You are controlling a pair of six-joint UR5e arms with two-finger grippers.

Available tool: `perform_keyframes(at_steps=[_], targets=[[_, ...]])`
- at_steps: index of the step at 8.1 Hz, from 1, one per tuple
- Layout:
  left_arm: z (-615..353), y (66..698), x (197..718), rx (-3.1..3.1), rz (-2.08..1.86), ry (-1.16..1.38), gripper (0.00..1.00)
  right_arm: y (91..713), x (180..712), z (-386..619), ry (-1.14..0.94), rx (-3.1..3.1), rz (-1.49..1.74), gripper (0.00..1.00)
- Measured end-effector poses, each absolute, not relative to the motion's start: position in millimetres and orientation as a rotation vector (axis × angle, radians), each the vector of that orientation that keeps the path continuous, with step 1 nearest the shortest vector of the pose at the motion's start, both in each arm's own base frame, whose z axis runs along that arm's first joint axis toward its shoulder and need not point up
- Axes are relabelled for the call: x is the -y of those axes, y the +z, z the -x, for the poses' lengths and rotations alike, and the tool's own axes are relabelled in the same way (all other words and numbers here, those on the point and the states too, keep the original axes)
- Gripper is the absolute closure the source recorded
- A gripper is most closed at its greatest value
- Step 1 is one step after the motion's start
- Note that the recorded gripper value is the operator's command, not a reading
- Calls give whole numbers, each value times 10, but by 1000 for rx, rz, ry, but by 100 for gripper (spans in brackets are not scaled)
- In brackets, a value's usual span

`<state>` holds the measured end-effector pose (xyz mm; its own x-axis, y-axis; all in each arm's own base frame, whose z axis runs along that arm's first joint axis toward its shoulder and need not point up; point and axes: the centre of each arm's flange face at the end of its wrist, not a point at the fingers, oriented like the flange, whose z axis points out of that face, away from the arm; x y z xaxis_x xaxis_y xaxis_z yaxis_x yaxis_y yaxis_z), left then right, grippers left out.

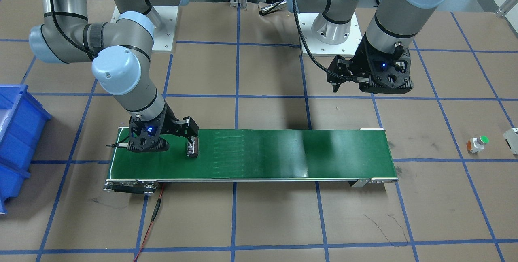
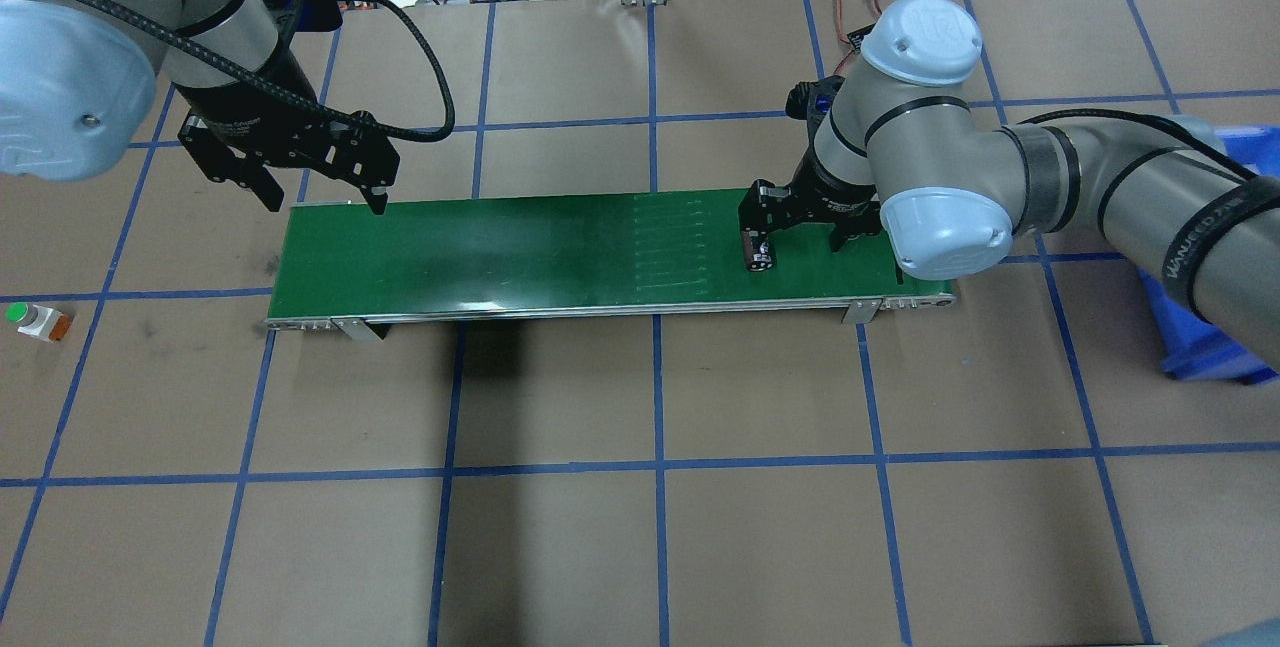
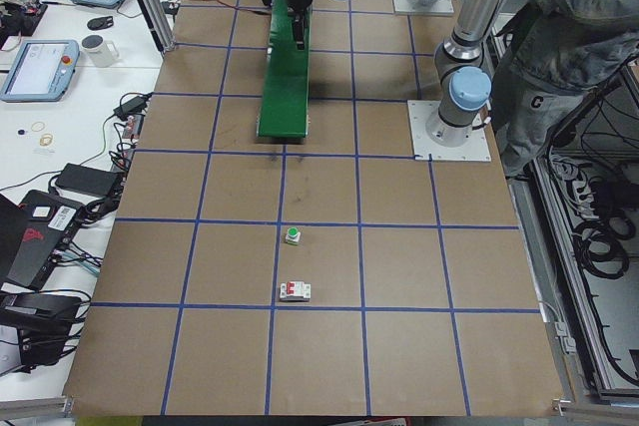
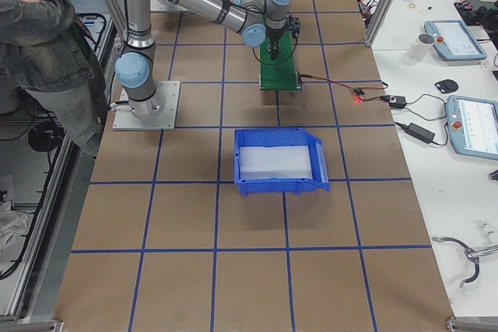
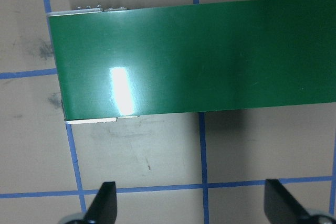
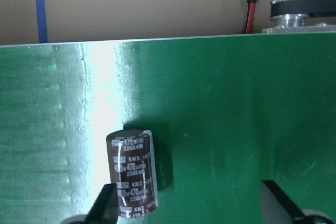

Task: Move capacitor from left to right
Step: 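Lower the right gripper onto the arriving capacitor and close on it, then lift the capacitor with the right gripper and carry it into the blue bin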

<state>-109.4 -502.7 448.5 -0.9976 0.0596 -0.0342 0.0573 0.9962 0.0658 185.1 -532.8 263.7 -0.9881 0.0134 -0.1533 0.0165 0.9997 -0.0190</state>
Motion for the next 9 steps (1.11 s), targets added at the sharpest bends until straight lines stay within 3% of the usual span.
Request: perform_keyframes(at_steps=[1,5,6,7,9], targets=[[1094,4488,5025,-3103,-91,100,0,2611,5337,-1852,-25,-2988,-22,30],[1094,4484,5027,-3103,-94,101,0,2506,5360,-1836,0,-3007,-23,75],[1095,4481,5026,-3104,-95,102,0,2485,5362,-1834,7,-3009,-22,90],[1096,4479,5026,-3105,-96,103,0,2479,5363,-1833,10,-3010,-20,99],[1096,4477,5025,-3105,-98,103,0,2547,5382,-1827,5,-3010,-27,100]])
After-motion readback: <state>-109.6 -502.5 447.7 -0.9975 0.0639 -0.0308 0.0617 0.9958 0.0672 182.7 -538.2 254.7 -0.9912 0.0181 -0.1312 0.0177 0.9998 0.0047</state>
